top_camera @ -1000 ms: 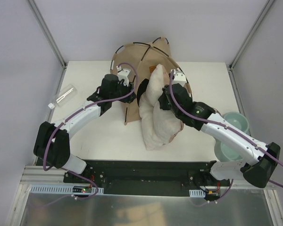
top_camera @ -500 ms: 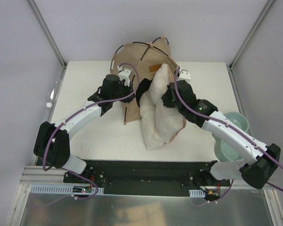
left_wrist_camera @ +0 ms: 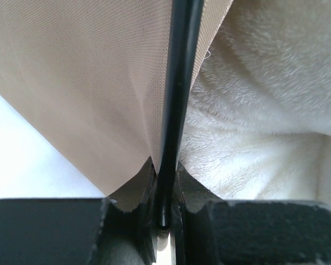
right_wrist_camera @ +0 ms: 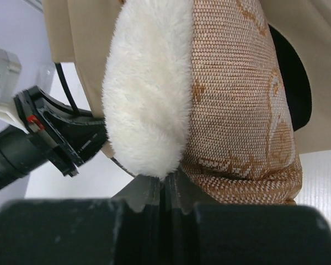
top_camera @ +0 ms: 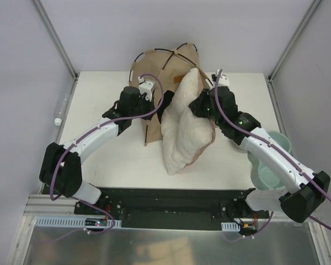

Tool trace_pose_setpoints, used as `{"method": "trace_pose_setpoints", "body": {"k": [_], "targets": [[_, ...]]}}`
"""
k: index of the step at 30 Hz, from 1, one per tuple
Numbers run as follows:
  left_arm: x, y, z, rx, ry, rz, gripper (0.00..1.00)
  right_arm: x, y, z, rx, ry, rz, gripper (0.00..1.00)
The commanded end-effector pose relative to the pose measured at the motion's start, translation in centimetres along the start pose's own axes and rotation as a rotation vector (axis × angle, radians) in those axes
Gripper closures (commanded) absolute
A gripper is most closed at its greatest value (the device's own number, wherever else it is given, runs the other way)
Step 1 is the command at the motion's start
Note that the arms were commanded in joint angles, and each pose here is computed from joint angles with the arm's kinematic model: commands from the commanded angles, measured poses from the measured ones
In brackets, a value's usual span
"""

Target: Set up the pet tent

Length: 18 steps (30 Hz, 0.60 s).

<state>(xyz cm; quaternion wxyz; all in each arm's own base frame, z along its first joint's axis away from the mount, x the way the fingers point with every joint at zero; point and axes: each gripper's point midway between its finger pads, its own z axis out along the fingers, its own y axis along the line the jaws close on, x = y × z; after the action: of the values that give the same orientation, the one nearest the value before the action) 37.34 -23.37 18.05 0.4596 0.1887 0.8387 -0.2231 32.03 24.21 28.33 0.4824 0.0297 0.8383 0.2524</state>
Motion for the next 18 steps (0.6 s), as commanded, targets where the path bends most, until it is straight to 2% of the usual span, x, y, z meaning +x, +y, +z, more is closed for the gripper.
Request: {"method": "trace_pose_setpoints", "body": {"k": [1, 11, 18], "targets": [[-2.5, -1.0, -0.2, 0.023, -0.051, 0.001, 1.0, -5.3, 3.9, -1.8, -0.137, -0.122, 0.144, 1.0], [-2.6, -1.2, 0.0, 0.038, -0.046, 0.007, 1.0, 6.2, -2.1, 7.6, 0.048, 0.173, -0.091, 1.0], [-3.2, -1.6, -0.1, 0.054, -0.061, -0.008, 1.0, 9.7, -5.0, 11.2, 0.175, 0.263, -0.148, 1.0]]}}
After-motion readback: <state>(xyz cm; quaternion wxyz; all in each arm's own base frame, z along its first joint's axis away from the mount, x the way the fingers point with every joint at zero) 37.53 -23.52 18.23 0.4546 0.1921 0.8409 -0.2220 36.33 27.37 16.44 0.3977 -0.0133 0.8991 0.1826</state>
